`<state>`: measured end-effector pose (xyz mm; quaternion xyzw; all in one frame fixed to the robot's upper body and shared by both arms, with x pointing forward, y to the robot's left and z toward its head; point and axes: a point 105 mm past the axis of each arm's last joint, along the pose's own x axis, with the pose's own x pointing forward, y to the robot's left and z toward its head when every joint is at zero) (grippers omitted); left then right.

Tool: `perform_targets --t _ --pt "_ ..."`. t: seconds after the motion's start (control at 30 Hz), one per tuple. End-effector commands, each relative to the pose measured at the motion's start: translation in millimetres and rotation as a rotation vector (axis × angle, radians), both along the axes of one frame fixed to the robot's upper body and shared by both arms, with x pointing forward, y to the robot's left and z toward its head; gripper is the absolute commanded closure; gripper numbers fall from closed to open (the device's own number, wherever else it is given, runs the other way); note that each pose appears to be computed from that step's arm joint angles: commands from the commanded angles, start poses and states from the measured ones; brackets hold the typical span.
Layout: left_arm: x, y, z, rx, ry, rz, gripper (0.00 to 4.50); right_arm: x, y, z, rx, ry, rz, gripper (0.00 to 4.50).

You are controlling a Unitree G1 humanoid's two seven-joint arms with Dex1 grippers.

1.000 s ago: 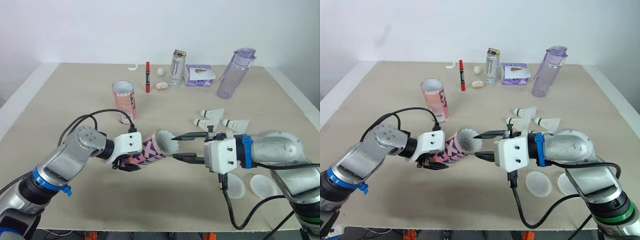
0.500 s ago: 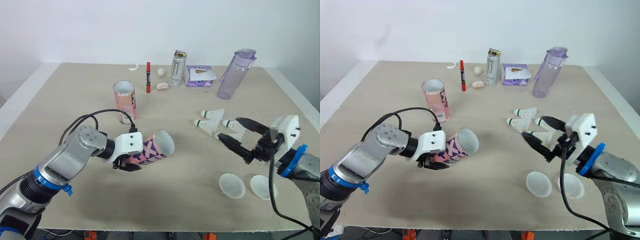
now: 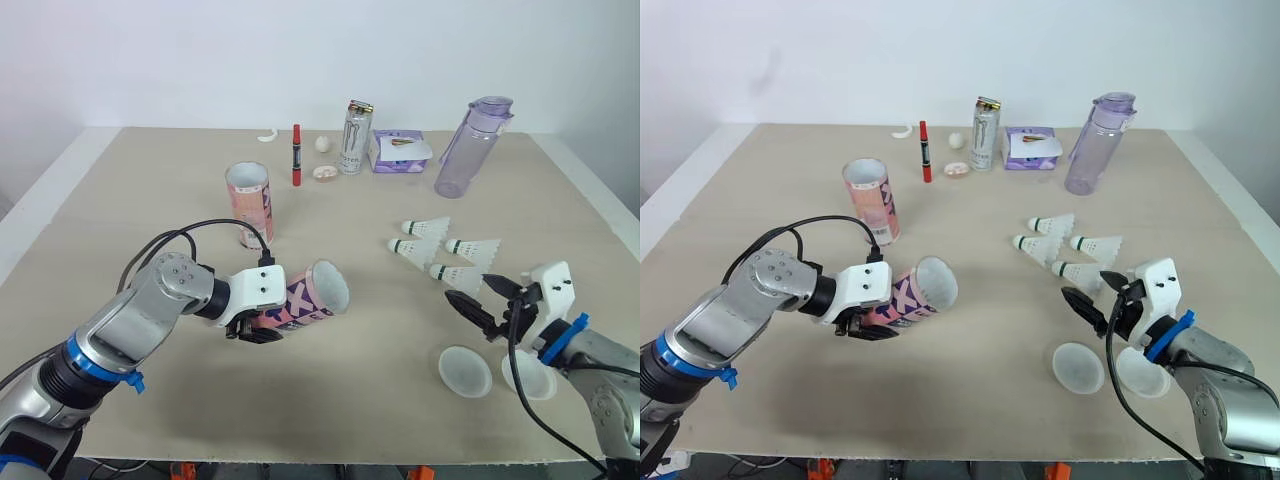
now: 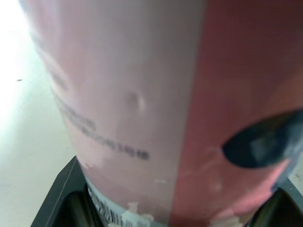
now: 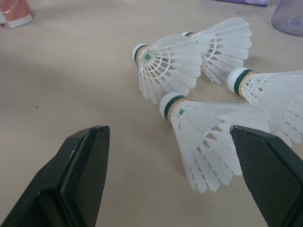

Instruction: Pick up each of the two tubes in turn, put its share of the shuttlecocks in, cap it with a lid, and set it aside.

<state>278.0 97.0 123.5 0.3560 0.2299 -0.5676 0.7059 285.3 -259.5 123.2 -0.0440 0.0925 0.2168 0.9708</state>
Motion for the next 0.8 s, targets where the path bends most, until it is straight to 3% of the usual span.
perform_targets --t 0.03,0.17,0.27,0.4,0.43,0.5,0.57,0.8 --pt "-5.9 10.9 -23.9 0.058 0.082 0.047 1.7 3.5 9.1 3.0 0.033 -0.004 0.024 0.14" --pt "-5.8 11.3 -23.7 0.06 0.079 0.047 1.7 8.1 9.8 -2.5 0.051 0.014 0.01 0.14" --pt "-5.1 11.5 -23.4 0.061 0.077 0.048 1.7 11.4 7.4 -4.2 0.063 0.02 -0.013 0.88" --pt "-5.4 11.2 -23.5 0.061 0.076 0.048 1.7 16.8 6.3 -3.4 0.079 0.013 -0.037 2.79" --pt "-5.3 11.1 -23.6 0.06 0.077 0.048 1.7 18.1 6.0 -3.5 0.082 0.012 -0.043 2.79" --pt "-5.6 10.8 -23.7 0.059 0.077 0.048 1.7 19.1 5.5 -3.6 0.087 0.011 -0.05 3.79" --pt "-5.8 10.6 -23.8 0.058 0.078 0.048 1.7 19.7 4.9 -3.7 0.088 0.01 -0.055 4.41" --pt "-4.6 10.0 -24.1 0.055 0.08 0.048 1.7 16.7 4.2 -0.8 0.039 -0.007 -0.044 4.41"
